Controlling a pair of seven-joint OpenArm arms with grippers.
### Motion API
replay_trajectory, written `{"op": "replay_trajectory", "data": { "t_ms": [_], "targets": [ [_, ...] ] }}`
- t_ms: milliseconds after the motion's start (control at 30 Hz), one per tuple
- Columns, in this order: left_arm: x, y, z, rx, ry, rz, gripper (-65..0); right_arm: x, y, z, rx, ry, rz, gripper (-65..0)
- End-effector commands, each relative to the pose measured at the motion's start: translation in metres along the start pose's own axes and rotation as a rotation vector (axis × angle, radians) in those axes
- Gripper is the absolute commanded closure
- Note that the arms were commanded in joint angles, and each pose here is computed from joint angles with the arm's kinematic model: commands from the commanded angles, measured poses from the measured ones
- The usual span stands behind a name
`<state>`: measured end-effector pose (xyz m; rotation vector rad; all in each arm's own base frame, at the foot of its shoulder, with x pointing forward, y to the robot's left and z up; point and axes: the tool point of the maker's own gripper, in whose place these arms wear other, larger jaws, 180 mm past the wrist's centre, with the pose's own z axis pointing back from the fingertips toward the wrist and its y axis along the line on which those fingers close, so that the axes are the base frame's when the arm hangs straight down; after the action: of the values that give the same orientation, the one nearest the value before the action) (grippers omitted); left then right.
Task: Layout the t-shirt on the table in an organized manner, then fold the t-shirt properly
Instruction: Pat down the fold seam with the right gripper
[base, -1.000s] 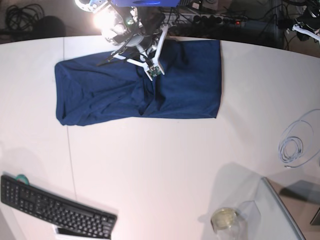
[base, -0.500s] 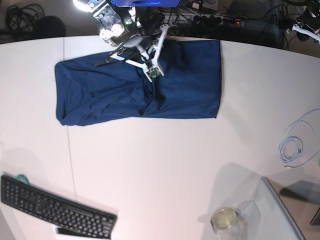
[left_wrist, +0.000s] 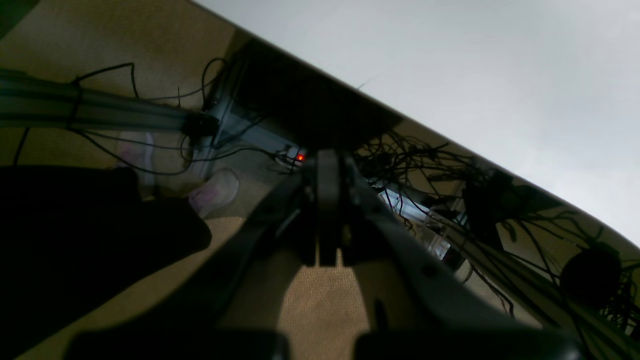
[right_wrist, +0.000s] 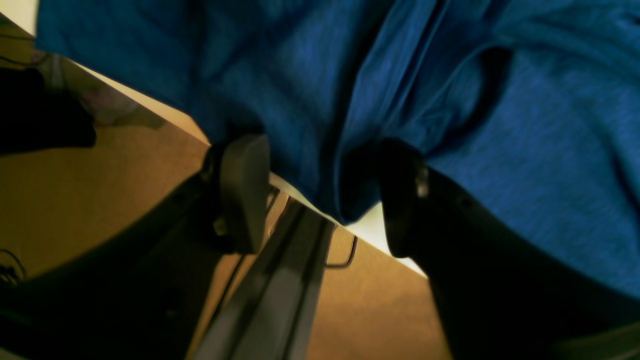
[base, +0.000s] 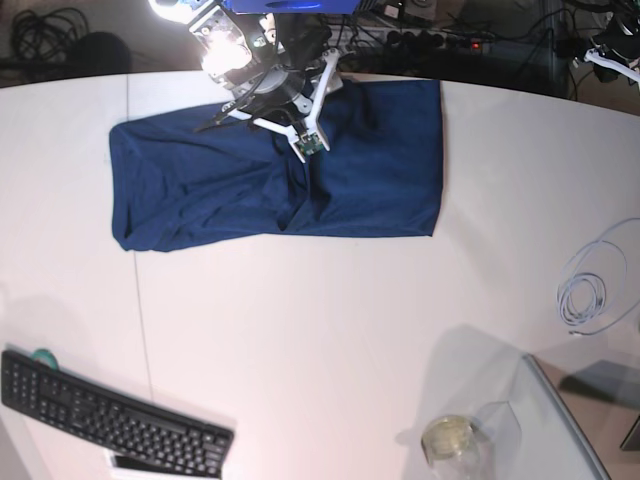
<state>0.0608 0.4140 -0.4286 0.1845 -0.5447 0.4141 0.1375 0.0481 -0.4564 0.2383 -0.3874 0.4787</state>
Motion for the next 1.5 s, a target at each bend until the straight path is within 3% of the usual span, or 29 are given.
{"op": "replay_trajectory", "data": {
  "t_ms": [0,200,400,667,1133,1300,1467],
  "targets": [
    [0.013,0.008,0.005,0.016,-0.039,-0.017,0.0,0.008,0.002,0.001,0.005,-0.025,-0.003,-26.9],
    [0.013,0.008,0.005,0.016,-0.039,-0.017,0.0,0.011,-0.001,0.0,0.0,-0.026,-0.001,-0.5],
    [0.013,0.008,0.005,0.016,-0.039,-0.017,0.0,0.03,-0.001,0.014,0.006,-0.09,-0.002,-0.8],
    [0.013,0.008,0.005,0.016,-0.039,-0.017,0.0,0.04,-0.007,0.019,-0.005,-0.088,0.005,-0.8],
    [0.013,0.008,0.005,0.016,-0.039,-0.017,0.0,0.068,-0.043,0.021,-0.077,-0.145,-0.027,-0.8],
    [0.013,0.008,0.006,0.016,-0.038,-0.018,0.0,0.05,-0.065,0.006,-0.124,-0.075,-0.066,-0.8],
    [0.013,0.008,0.005,0.016,-0.039,-0.017,0.0,0.04,-0.062,0.001,-0.118,-0.047,-0.079,-1.7]
  ]
}}
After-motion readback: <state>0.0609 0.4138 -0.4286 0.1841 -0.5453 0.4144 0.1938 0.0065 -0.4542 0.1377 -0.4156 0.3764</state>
